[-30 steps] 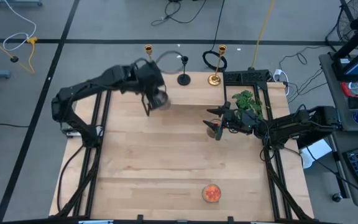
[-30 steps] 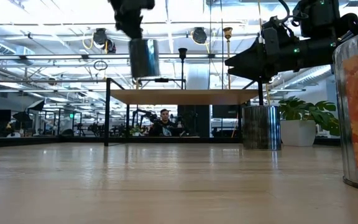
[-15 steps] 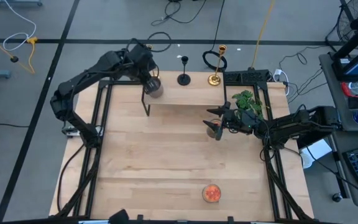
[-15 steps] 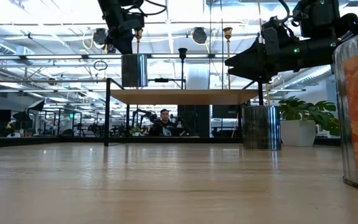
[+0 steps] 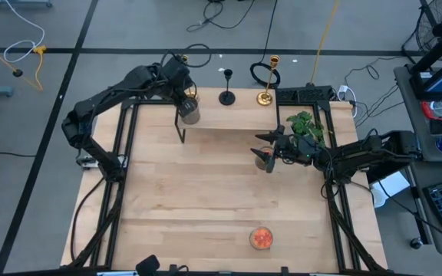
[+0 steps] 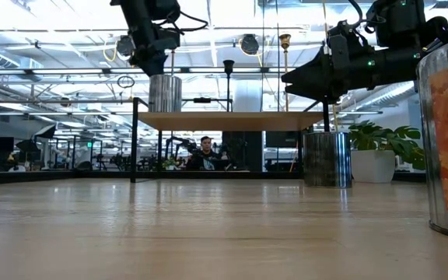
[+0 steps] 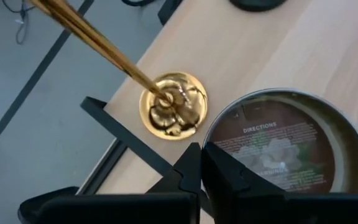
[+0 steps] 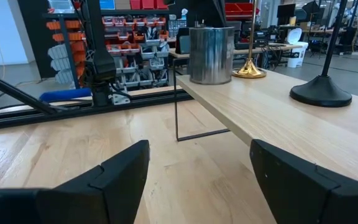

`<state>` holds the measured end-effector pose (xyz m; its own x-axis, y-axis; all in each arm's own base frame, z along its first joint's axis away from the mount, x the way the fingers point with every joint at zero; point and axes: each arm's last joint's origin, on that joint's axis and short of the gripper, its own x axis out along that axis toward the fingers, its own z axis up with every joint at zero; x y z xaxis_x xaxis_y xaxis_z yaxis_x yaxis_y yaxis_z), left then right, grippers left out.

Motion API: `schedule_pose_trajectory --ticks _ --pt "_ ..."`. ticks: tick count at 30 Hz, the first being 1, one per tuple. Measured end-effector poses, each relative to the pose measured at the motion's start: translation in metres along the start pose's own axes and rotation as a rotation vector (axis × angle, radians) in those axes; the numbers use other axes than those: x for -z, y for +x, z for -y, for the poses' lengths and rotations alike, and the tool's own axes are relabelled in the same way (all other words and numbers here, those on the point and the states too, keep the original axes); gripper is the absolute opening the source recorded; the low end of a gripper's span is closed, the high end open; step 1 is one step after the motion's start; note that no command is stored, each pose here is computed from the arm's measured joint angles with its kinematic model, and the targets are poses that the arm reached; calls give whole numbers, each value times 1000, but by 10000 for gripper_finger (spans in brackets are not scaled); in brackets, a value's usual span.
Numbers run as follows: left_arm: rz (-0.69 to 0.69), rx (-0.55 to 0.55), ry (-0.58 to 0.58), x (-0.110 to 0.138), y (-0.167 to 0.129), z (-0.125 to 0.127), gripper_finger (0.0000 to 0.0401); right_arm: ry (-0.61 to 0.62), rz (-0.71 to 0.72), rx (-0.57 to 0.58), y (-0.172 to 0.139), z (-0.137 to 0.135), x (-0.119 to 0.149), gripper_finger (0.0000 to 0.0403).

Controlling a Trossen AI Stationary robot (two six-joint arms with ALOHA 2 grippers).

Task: Pick & Place candle stick holders
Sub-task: Put the brown scented candle on the shelf, then put the top orange scented candle on the shelf

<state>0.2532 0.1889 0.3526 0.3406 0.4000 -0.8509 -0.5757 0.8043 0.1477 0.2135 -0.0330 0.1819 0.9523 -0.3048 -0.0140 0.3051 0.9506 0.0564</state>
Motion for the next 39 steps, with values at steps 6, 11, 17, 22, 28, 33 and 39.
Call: schedule_pose_trajectory --ticks 6,11,17,22,28,33,39 --pt "19 15 -7 -2 0 1 15 0 0 0 0 0 0 279" --pt "18 17 -8 -2 0 1 16 0 0 0 0 0 0 279" --pt "18 17 -7 -2 0 1 24 0 0 0 0 0 0 279" --pt "19 17 13 -2 0 1 57 0 0 0 0 0 0 279" --pt "31 16 29 -2 -2 1 96 0 0 0 0 0 0 279" --pt "85 14 35 2 -23 0 103 0 0 0 0 0 0 279" --pt "182 38 33 12 -61 10 104 -21 -22 0 0 0 2 279"
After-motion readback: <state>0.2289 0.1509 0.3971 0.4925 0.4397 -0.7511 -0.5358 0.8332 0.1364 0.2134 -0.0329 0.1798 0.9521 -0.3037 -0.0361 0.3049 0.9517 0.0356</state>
